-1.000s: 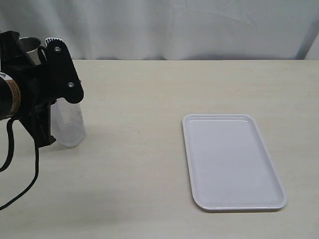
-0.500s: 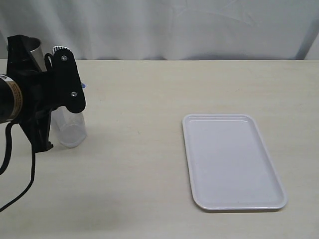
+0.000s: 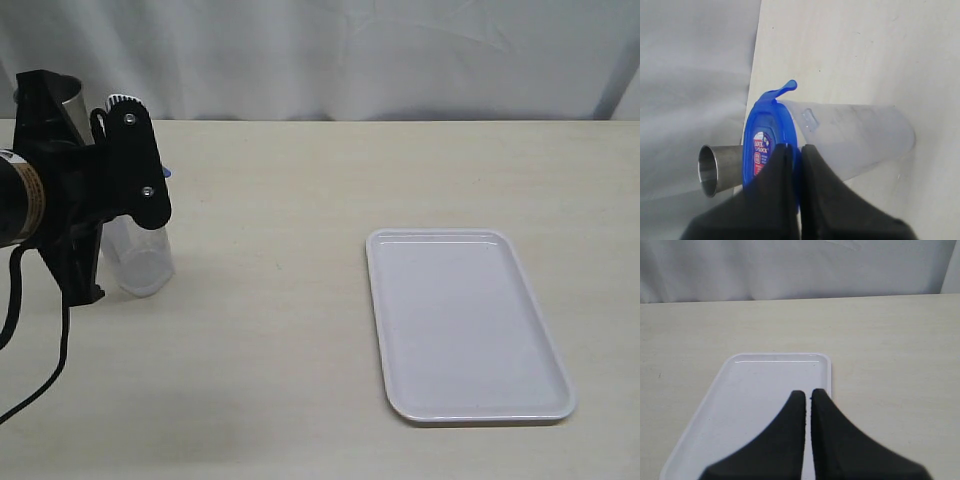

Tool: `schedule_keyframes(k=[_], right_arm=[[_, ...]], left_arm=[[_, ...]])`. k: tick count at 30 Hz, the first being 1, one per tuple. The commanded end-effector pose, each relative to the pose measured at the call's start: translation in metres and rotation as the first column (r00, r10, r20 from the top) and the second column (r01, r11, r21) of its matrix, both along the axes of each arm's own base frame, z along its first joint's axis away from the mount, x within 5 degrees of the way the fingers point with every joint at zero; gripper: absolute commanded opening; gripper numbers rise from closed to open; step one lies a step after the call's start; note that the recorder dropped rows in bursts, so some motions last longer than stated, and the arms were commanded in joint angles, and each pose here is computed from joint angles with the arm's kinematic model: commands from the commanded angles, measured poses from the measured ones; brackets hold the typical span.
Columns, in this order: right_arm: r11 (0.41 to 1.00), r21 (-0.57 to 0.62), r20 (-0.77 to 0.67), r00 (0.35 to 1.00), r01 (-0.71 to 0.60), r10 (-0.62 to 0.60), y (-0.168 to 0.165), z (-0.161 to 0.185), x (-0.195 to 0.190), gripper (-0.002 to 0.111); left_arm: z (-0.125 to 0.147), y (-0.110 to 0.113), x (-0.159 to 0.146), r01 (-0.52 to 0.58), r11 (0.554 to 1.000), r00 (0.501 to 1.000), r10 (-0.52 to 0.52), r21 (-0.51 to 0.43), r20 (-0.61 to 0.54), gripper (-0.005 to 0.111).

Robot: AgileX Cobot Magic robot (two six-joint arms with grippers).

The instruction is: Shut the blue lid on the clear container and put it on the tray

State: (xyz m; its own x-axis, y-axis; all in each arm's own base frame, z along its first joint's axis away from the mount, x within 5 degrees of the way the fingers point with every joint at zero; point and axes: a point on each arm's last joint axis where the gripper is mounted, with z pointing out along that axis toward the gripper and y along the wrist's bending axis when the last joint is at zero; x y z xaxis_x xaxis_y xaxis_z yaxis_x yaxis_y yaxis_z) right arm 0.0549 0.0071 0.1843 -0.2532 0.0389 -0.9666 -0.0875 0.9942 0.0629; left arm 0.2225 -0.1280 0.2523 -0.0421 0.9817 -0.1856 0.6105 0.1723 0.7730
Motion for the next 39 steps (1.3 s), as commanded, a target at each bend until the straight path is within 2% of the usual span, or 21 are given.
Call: schedule_keyframes(k=[1,12,18,20,32,36,39], right_arm=[[1.000,0.001,-0.001,1.000,-0.003,0.003,0.000,-0.001,0.000,0.005],[1.000,0.001,-0.001,1.000,-0.003,0.003,0.000,-0.001,0.000,0.005],[1.000,0.001,-0.001,1.000,-0.003,0.003,0.000,-0.001,0.000,0.005],[1.000,0.001,-0.001,1.000,-0.003,0.003,0.000,-0.001,0.000,0.005],[1.000,0.001,-0.001,1.000,-0.003,0.003,0.000,-0.001,0.000,0.005],[1.000,0.001,-0.001,1.000,-0.003,0.003,0.000,-0.001,0.000,0.005],[1.000,0.001,-0.001,1.000,-0.003,0.003,0.000,-0.001,0.000,0.005]], left_arm=[[0.000,0.001,-0.002,-0.014,0.999,1.000,0.014,-0.031,-0.013,0.000],[-0.001,0.001,-0.002,-0.031,0.998,0.999,0.030,-0.050,-0.029,0.001],[-0.002,0.002,-0.003,-0.055,0.997,0.998,0.052,-0.057,-0.043,0.029],[-0.002,0.002,-0.003,-0.057,0.997,0.997,0.054,-0.060,-0.046,0.032],[0.000,0.002,-0.004,-0.060,0.996,0.997,0.057,-0.069,-0.046,0.032],[0.009,0.005,-0.009,-0.067,0.990,0.997,0.063,-0.122,-0.033,0.032],[0.023,0.010,-0.017,-0.087,0.976,0.996,0.087,-0.200,-0.007,0.032]])
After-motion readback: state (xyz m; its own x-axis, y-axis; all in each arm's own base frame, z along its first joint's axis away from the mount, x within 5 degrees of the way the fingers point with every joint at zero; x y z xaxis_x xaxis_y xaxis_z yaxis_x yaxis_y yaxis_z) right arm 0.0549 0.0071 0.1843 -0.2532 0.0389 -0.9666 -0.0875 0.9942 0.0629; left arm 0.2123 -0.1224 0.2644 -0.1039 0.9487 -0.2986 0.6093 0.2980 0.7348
